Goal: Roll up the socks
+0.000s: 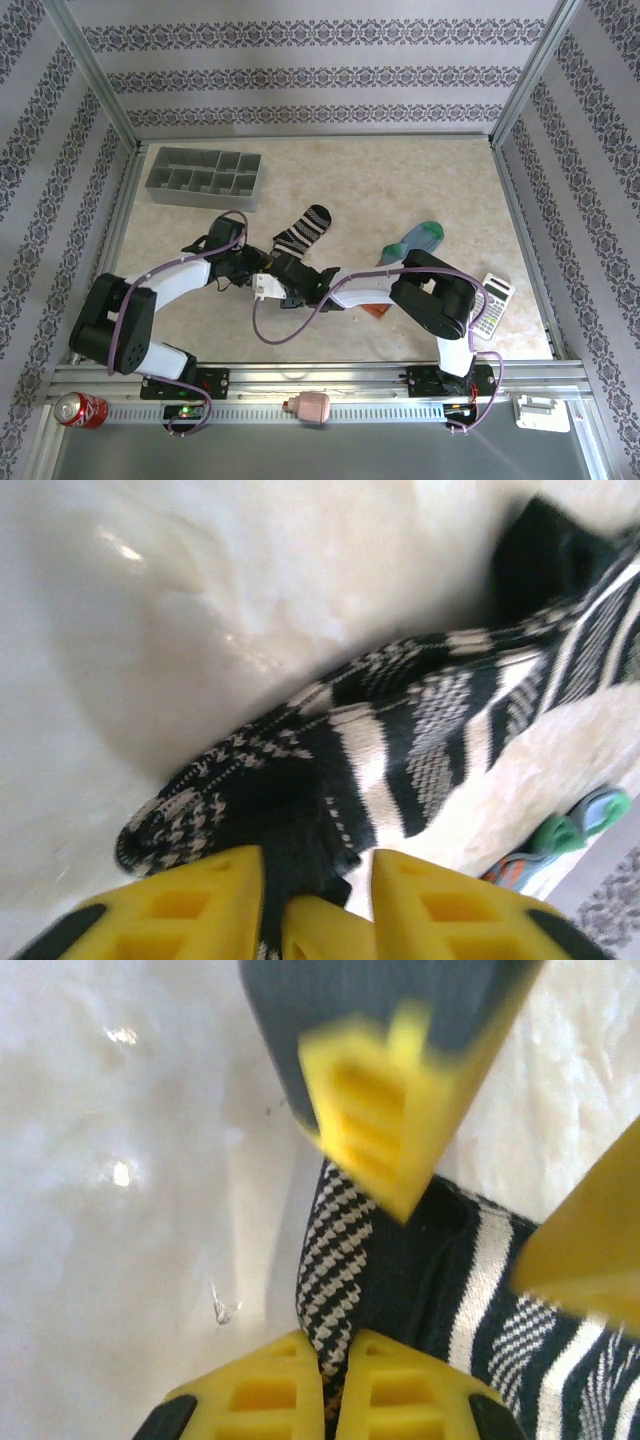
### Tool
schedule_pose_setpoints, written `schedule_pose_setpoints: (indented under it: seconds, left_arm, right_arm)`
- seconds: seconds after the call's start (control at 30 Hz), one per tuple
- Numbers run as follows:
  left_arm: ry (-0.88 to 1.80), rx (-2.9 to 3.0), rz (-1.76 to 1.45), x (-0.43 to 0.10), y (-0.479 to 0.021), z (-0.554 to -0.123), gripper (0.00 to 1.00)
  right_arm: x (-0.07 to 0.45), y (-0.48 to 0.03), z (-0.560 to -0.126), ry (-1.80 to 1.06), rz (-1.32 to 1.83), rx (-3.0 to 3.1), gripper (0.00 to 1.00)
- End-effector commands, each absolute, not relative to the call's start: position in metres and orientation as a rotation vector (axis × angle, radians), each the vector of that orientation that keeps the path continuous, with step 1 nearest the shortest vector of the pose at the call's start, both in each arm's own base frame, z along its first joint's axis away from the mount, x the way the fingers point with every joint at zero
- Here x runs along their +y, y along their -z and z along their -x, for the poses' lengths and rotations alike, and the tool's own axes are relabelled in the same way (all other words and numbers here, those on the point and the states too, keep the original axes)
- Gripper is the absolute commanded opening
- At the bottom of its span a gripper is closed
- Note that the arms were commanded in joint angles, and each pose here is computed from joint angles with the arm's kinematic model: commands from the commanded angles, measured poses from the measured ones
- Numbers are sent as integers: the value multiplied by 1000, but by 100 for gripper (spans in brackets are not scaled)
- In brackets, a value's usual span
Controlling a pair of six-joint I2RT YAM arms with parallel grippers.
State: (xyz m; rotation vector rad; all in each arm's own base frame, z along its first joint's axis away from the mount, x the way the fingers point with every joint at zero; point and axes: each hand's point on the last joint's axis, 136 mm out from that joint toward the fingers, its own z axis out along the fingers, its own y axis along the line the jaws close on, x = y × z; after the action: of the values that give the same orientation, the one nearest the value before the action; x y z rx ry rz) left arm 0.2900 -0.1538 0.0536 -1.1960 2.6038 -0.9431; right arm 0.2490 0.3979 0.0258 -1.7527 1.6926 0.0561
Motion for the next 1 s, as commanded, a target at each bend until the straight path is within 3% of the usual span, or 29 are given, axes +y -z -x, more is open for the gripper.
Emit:
schedule_pose_setpoints:
  seconds: [0.0, 0.2, 0.47, 0.97]
  left_arm:
    - [858, 2584, 1250, -129, -74, -282, 43]
    - [841, 2546, 1353, -106, -72, -265, 46]
    - [1083, 2525, 1339, -146, -77, -268, 49]
    - [951, 2594, 1467, -169, -37, -262, 49]
  right_arm:
    - [375, -7, -233, -209, 1771, 1897, 0]
    - [377, -10, -224, -451, 1702, 2026, 0]
    - [380, -14, -216, -815, 1572, 2184, 0]
    - [374, -6, -212, -1229, 1351, 2399, 0]
